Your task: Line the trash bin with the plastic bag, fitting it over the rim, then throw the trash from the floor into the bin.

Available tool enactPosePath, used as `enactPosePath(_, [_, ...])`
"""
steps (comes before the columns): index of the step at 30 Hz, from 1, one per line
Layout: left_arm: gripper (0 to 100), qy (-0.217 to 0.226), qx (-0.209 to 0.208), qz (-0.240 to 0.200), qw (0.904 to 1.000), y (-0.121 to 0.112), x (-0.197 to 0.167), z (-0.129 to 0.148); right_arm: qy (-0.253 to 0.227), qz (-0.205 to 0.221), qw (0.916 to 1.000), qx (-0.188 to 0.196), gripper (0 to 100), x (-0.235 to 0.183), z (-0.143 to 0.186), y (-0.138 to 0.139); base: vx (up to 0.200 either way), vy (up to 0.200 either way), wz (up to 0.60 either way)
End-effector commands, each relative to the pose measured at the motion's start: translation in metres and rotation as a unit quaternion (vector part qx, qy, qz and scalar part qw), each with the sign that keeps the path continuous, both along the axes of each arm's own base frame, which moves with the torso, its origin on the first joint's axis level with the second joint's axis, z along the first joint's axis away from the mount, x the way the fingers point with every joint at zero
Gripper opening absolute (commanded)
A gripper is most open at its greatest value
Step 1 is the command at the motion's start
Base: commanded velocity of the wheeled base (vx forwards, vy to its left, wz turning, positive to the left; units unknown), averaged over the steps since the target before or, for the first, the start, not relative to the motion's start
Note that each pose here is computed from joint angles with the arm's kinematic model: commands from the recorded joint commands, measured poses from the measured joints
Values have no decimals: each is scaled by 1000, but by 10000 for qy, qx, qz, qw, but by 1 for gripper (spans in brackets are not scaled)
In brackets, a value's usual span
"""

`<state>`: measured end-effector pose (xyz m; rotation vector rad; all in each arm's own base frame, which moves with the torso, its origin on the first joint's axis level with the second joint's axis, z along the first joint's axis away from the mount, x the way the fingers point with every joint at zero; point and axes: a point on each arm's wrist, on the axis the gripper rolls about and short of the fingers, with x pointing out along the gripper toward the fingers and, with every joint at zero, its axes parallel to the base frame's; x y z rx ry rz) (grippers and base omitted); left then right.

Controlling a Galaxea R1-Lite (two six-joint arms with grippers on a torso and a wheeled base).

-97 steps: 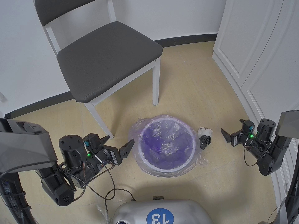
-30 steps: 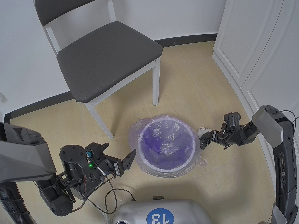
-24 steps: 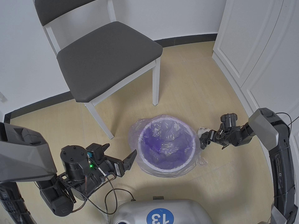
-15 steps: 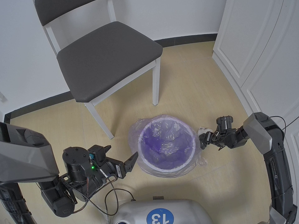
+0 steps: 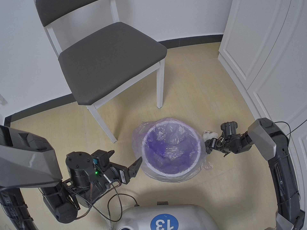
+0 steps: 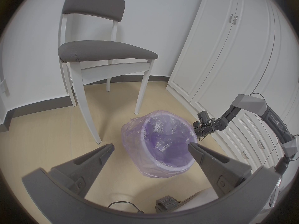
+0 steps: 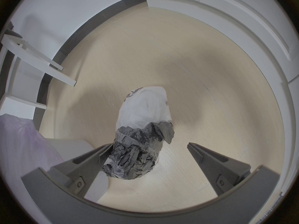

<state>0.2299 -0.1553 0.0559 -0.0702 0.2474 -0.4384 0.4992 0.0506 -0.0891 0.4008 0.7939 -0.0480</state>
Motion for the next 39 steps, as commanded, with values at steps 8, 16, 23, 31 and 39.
enactPosePath(8, [100, -55, -22, -2, 10000, -4, -1, -1, 85, 8, 10000, -17, 0, 2, 0, 1, 0, 0, 0])
enactPosePath(16, [100, -37, -7, -33, 10000, -6, -2, -2, 129, -89, 9997, -180, 0, 1, 0, 2, 0, 0, 0])
enactPosePath(23, [100, -6, 15, -33, 10000, -6, -2, -4, 137, -123, 9993, -314, 0, 1, 1, 7, 0, 0, 0])
enactPosePath(31, [100, -11, 22, -26, 10000, -7, -3, -4, 41, -526, 9966, -630, 0, 9, -7, -2, 0, 0, 0])
enactPosePath(39, [100, -154, -18, 14, 9999, -16, -10, 3, -135, -525, 9968, -592, 0, -3, 44, -8, 0, 0, 0])
